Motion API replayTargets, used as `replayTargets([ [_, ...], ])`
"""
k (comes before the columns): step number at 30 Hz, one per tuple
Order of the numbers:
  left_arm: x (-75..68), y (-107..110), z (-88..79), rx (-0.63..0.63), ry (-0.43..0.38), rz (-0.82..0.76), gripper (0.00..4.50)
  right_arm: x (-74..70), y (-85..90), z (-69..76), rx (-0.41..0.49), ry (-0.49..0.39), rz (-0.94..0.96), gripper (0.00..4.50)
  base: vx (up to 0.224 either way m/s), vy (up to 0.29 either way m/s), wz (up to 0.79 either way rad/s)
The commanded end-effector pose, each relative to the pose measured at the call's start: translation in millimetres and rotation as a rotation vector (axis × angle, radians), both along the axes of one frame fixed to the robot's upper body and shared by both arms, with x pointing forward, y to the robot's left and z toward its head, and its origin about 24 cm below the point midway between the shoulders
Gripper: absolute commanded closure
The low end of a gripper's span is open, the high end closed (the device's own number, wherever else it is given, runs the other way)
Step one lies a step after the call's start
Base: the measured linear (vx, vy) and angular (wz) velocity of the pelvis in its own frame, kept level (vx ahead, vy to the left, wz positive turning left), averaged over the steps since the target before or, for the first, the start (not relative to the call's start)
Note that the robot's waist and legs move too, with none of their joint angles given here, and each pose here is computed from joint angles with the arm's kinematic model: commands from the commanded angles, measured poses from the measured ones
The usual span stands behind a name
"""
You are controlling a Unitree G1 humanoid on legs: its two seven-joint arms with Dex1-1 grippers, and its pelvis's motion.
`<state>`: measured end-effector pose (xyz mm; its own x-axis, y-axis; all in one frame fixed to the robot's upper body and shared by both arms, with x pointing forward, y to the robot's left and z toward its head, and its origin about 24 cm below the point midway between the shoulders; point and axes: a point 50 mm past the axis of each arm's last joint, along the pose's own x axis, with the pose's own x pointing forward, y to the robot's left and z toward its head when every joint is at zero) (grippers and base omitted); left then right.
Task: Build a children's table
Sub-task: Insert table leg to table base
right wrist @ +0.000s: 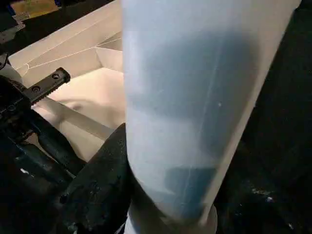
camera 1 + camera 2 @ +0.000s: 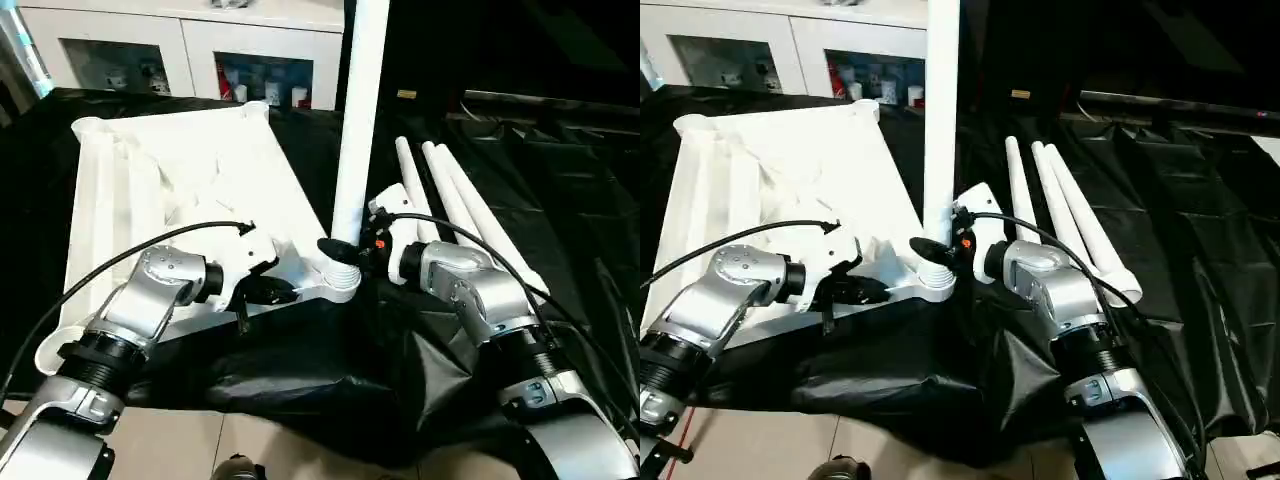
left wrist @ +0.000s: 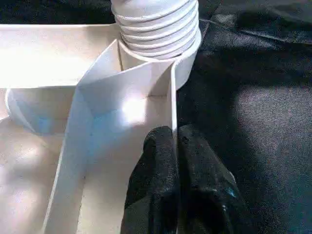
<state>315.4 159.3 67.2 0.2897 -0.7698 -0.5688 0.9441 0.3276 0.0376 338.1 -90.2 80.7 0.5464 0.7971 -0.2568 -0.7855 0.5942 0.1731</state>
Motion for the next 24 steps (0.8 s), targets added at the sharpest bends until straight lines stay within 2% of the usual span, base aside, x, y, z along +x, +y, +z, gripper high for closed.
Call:
replayTargets([
  [1, 2.2, -2, 2.6, -0.005, 0.001, -0.004, 4.50, 0.9, -4.2, -3.9, -0.021, 0.010, -0.019, 2.61, 0.000, 0.000, 0.00],
  [12, -2.1, -1, -4.1, 0.090, 0.035, -0.080, 4.50, 0.3, -3.4, -6.3, -0.046, 0.029, 0.021, 2.61, 0.000, 0.000, 0.00],
  [17, -1.2, -4, -0.6, 0.057, 0.035, -0.082, 4.50, -0.8, -2.5, -7.2, -0.039, 0.046, 0.048, 2.61, 0.000, 0.000, 0.00],
  [22, 1.0, -6, 2.0, 0.041, 0.025, -0.069, 4.50, 4.5, -7.9, -7.9, 0.036, 0.065, -0.033, 2.61, 0.000, 0.000, 0.00],
  [23, 2.9, -5, 3.4, 0.036, 0.010, -0.052, 4.50, 6.5, -13.0, -8.8, 0.099, 0.084, -0.080, 2.61, 0.000, 0.000, 0.00],
  [24, 3.7, -5, 3.9, 0.034, 0.005, -0.046, 4.50, 6.9, -14.9, -9.2, 0.122, 0.092, -0.093, 2.61, 0.000, 0.000, 0.00],
])
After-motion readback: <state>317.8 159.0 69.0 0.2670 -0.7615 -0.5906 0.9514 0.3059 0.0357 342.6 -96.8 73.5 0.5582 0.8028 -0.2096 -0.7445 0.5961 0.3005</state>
